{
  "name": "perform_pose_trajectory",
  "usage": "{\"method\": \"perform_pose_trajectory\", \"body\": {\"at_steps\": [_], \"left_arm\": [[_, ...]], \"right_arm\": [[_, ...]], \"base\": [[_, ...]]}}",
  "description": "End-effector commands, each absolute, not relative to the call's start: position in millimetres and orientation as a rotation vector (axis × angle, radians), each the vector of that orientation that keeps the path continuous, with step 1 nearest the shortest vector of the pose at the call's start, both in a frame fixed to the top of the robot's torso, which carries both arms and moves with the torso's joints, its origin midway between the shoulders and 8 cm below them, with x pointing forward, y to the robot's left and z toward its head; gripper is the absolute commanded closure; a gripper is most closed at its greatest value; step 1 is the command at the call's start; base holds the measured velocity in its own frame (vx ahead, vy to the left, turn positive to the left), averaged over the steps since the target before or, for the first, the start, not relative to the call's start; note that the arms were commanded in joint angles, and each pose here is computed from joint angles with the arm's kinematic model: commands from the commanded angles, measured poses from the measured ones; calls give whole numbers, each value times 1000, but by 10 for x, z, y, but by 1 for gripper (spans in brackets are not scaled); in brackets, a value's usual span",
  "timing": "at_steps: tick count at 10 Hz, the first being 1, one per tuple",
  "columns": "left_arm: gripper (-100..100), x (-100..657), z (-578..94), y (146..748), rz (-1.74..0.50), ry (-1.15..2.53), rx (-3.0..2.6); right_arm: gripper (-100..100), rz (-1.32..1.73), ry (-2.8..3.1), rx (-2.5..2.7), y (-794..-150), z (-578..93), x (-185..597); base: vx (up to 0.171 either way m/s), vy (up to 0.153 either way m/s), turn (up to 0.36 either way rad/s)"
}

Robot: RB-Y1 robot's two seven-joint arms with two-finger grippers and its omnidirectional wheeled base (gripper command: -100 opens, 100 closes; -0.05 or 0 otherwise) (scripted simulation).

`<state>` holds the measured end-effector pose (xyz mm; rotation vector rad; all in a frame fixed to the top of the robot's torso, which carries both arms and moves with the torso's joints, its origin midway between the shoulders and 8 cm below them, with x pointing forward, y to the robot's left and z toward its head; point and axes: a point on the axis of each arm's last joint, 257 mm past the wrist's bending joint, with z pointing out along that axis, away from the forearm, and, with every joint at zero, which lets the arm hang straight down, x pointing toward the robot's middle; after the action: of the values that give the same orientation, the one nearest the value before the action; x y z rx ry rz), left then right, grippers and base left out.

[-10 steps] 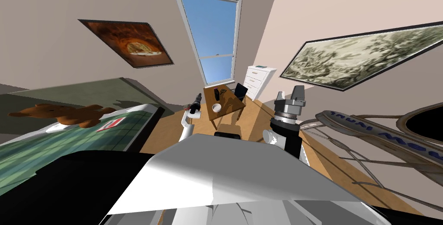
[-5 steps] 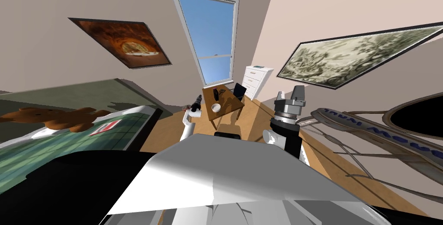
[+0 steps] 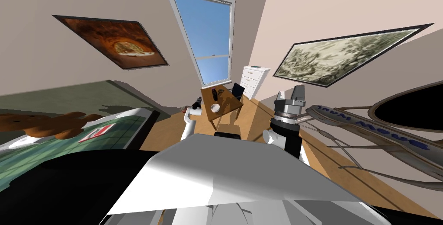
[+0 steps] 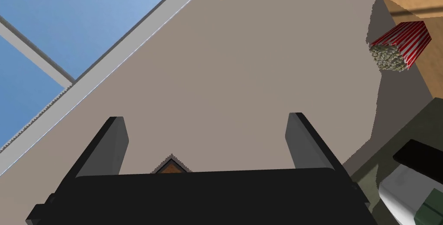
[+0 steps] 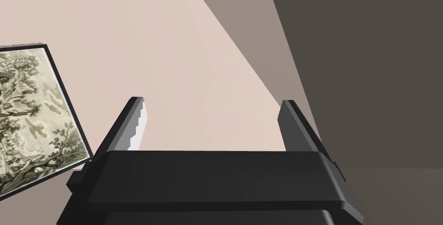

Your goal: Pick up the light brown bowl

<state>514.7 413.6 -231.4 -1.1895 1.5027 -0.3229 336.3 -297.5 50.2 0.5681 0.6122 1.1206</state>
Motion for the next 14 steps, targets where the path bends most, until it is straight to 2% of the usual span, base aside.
{"method": "perform_pose_trajectory", "body": {"at_steps": [1, 14], "left_arm": [[-100, 5166, -2478, 4189, -281, 1536, -1238], [-100, 4806, -3444, 4331, -18, 1772, -1562]], "right_arm": [[0, 1121, 612, 568, -2975, 502, 3363], [0, 1121, 612, 568, -2975, 502, 3363]], "base": [[-3, 13, -102], [9, 8, -59]]}}
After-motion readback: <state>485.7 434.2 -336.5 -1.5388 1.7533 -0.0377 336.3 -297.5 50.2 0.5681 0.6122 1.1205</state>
